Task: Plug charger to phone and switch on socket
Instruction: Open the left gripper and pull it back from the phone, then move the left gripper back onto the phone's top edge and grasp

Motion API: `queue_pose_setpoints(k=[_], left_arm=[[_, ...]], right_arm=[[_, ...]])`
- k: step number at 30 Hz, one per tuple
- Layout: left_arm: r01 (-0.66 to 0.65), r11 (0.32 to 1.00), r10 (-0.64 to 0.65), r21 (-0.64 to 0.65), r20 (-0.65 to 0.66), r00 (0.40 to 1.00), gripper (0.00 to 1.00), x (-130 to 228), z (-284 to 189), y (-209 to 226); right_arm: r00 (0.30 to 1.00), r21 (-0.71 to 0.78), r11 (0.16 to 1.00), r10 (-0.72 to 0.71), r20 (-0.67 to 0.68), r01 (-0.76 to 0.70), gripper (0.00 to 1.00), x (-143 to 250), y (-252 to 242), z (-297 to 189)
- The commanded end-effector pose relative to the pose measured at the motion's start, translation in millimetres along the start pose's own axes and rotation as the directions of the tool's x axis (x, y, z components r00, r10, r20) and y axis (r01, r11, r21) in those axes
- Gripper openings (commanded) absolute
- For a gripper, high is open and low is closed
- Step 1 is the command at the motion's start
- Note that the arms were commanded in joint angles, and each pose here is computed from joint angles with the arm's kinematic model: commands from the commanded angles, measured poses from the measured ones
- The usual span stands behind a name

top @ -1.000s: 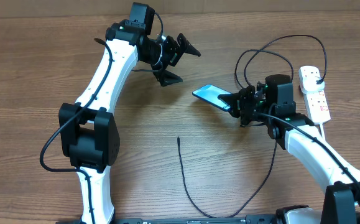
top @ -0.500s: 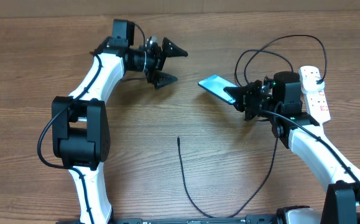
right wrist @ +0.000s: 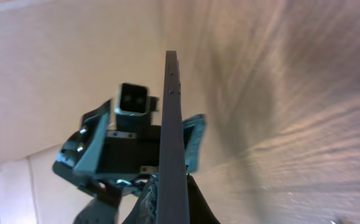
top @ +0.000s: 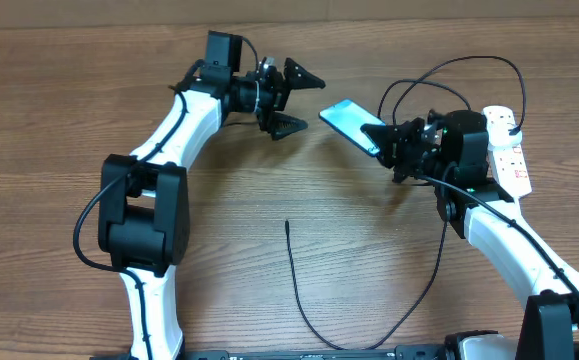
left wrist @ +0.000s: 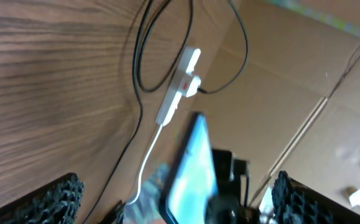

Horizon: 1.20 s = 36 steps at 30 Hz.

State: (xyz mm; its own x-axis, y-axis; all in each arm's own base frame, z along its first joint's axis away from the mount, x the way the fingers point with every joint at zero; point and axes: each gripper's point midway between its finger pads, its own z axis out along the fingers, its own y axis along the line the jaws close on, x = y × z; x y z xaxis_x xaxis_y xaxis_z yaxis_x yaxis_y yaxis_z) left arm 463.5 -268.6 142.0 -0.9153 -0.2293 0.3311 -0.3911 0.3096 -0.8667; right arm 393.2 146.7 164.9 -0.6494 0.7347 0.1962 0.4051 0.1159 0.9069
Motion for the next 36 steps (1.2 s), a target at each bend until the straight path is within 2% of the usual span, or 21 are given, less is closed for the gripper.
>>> queue_pose_setpoints(k=[1, 8, 16, 26, 36], left_arm=[[0.07, 0.998, -0.069, -0.012, 0.052, 0.996, 1.0, -4.1, 13.2, -2.6], [0.024, 0.999, -0.027, 0.035, 0.087, 0.996, 1.0, -4.8, 28.2, -24.1], [0.089, 0.996, -0.091, 0.031, 0.091, 0.992, 1.0, 3.3, 43.4, -26.8], [0.085, 0.995, -0.089, 0.051, 0.089, 0.992, 1.0, 8.5, 51.9, -35.3], [0.086, 0.995, -0.09, 0.051, 0.088, 0.992, 1.0, 8.6, 51.9, -35.2]], right_arm=[[0.999, -0.05, 0.999, -0.004, 0.04, 0.006, 0.04, -8.3, 18.3, -1.9], [0.987, -0.062, 0.99, 0.132, 0.086, -0.127, 0.04, -15.1, 19.0, -0.8], [0.972, -0.129, 0.972, 0.21, 0.108, -0.195, 0.04, -13.7, 34.0, 3.1], [0.935, -0.124, 0.932, 0.35, 0.06, -0.341, 0.04, 8.9, 33.3, 14.8], [0.937, -0.132, 0.934, 0.343, 0.067, -0.333, 0.04, 9.7, 34.9, 15.8]])
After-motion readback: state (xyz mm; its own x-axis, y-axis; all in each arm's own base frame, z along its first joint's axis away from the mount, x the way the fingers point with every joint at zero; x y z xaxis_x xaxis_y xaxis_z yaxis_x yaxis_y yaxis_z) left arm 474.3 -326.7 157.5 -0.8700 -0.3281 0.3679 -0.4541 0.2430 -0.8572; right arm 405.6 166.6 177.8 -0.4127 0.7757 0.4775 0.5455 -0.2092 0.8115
